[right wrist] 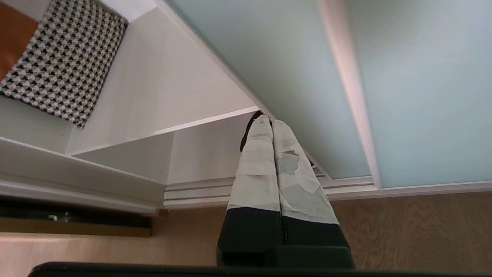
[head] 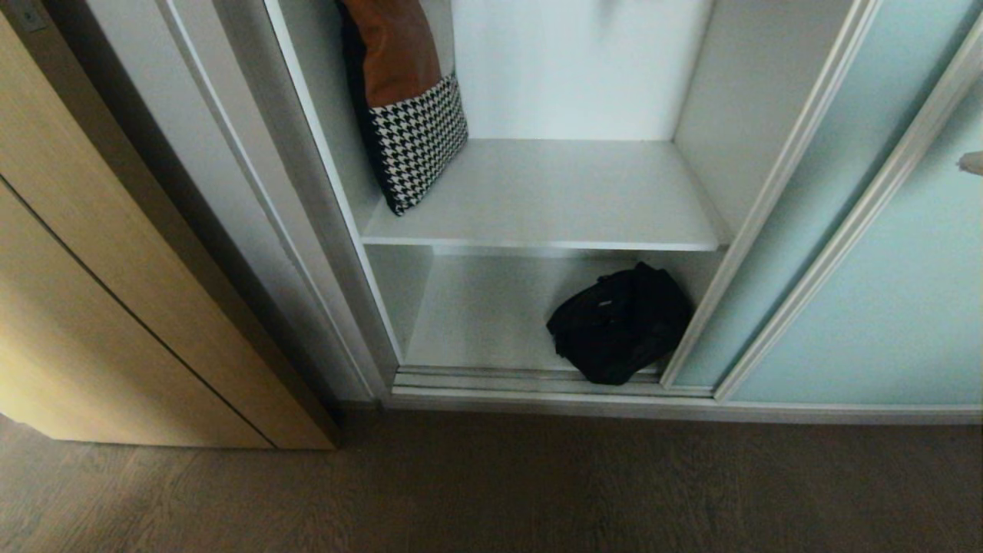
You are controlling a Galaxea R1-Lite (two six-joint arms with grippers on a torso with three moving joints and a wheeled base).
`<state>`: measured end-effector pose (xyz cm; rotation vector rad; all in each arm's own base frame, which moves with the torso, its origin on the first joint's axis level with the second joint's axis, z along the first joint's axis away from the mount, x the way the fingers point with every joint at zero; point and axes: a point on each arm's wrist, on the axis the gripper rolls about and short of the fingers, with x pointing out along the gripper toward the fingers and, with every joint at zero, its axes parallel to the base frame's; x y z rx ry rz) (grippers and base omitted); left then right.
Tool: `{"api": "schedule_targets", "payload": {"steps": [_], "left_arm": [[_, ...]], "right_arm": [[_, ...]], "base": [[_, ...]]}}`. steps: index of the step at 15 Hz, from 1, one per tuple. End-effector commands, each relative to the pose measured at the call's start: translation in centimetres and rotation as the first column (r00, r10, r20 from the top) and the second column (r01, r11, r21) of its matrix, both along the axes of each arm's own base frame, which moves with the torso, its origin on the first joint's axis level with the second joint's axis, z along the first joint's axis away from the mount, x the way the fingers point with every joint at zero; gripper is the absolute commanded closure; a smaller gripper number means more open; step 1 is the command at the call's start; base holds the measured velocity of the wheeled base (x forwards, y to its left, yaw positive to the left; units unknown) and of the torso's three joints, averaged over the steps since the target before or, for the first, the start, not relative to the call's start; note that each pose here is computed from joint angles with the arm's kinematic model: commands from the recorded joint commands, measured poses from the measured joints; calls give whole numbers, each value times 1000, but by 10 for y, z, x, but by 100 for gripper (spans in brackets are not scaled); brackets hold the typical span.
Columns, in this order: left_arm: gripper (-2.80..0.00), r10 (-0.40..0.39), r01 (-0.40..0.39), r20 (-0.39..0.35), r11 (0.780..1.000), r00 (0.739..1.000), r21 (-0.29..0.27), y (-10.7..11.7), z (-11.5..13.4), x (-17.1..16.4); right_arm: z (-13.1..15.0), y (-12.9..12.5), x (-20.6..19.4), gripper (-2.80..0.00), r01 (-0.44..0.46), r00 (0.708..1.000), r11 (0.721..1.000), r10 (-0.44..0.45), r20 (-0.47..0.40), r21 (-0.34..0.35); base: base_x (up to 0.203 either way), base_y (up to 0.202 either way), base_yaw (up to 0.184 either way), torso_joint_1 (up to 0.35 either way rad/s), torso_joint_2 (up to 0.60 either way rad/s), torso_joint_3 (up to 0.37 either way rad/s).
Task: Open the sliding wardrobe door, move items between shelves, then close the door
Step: Close the door
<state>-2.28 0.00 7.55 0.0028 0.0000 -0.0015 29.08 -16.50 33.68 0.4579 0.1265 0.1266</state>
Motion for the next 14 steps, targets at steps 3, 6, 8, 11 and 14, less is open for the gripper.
{"api": "schedule_targets", "payload": {"steps": [3,6,8,11,14], "left_arm": [[0,0,0,0,1000,1000,-1,0,0,0],[0,0,0,0,1000,1000,-1,0,0,0],[0,0,0,1,1000,1000,-1,0,0,0],[0,0,0,0,1000,1000,0,0,0,0],[0,0,0,1,1000,1000,0,0,0,0]], "right_arm": [[-6,-10,15,0,18,1000,1000,-18,-2,6],[-6,-16,23,0,24,999,1000,-23,36,-17],[-10,-19,28,0,23,999,1000,-22,40,-20],[-18,-26,37,0,28,998,999,-26,49,-23],[-26,-34,48,0,47,997,998,-44,65,-35]], "base": [[0,0,0,0,0,0],[0,0,0,0,0,0],[0,0,0,0,0,0],[0,0,0,0,0,0],[0,0,0,0,0,0]]}}
